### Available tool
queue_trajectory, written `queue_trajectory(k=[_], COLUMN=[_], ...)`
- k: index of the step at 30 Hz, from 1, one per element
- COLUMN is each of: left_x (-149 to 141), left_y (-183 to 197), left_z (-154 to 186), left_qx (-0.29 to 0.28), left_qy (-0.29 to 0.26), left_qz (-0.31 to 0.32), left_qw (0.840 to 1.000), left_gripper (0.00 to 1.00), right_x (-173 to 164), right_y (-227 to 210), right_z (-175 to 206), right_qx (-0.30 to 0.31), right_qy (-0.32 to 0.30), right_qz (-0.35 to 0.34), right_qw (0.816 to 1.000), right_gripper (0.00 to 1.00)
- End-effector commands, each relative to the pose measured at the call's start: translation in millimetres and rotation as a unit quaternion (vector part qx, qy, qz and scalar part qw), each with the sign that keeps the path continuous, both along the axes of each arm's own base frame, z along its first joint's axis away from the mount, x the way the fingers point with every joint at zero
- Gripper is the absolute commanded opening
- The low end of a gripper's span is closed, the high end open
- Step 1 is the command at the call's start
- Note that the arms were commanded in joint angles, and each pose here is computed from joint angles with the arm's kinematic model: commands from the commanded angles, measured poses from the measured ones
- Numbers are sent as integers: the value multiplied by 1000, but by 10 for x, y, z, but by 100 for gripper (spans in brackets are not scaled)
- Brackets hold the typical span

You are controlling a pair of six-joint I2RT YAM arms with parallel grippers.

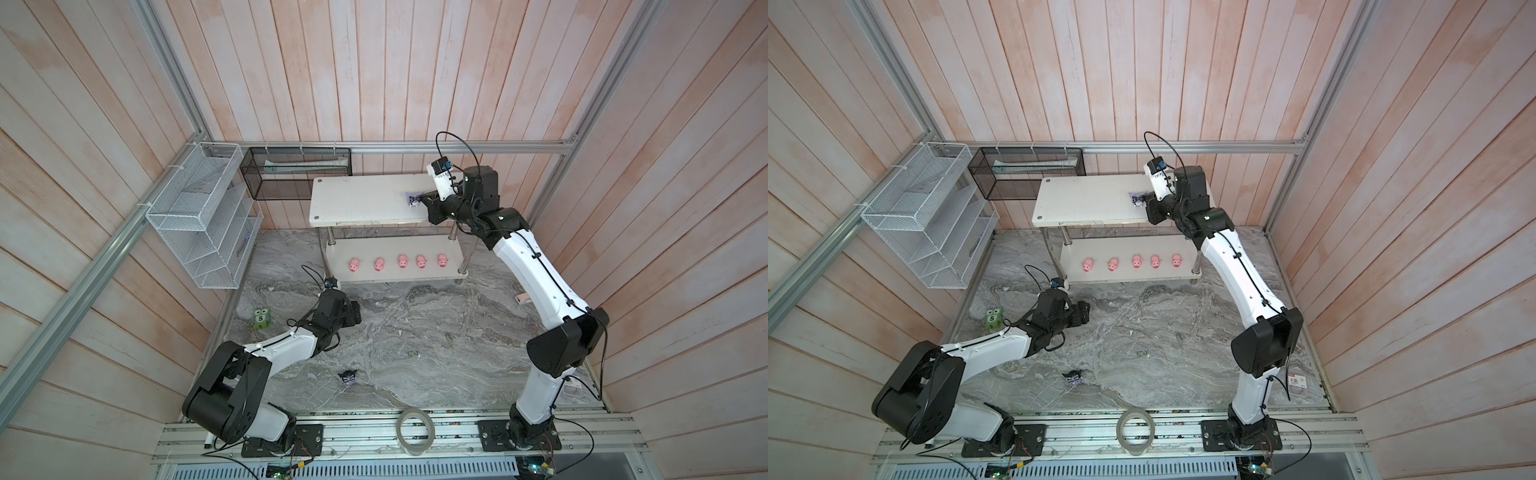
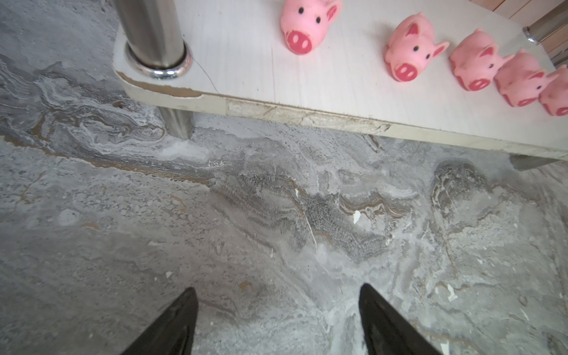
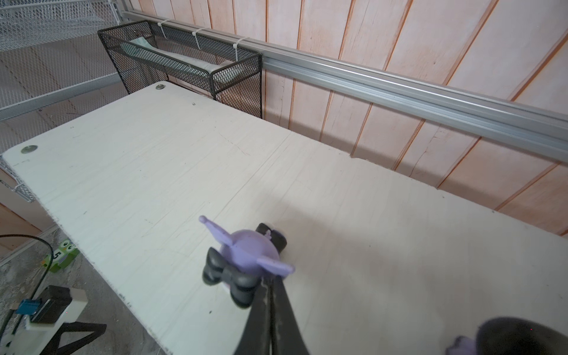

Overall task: Organize plastic toys on shelves
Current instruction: Rotate the plastic toy at the shelf.

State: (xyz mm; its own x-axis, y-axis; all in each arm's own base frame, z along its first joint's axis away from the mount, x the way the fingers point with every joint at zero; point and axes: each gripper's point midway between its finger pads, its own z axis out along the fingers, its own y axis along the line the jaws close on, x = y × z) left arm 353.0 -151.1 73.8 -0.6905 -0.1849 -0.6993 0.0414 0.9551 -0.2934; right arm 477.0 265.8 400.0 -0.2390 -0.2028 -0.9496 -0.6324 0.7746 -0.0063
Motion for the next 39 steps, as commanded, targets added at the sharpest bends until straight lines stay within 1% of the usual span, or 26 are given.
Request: queue_trajectory(k=[1,27,31,39], left_x=[47,59,60,51], left_y=[-14,-7,0,7], left_z=[22,15,14,1], left_qx=[-1,0,0,0], left_qy=[-3,-2,-2,0], left_qz=[-2,-1,0,1], left_qw=[1000,1000,1000,1000], left_gripper=[83,83,83,83], right_x=[23,72,68,-71], right_y=[24,98,80,20], right_z=[64,-28,23,309], right_qx=[8,10,12,28], right_qy=[-4,11,5,-24], right_qz=[7,20,16,17], right_qw=[1000,1000,1000,999], right_gripper=[7,6,6,9])
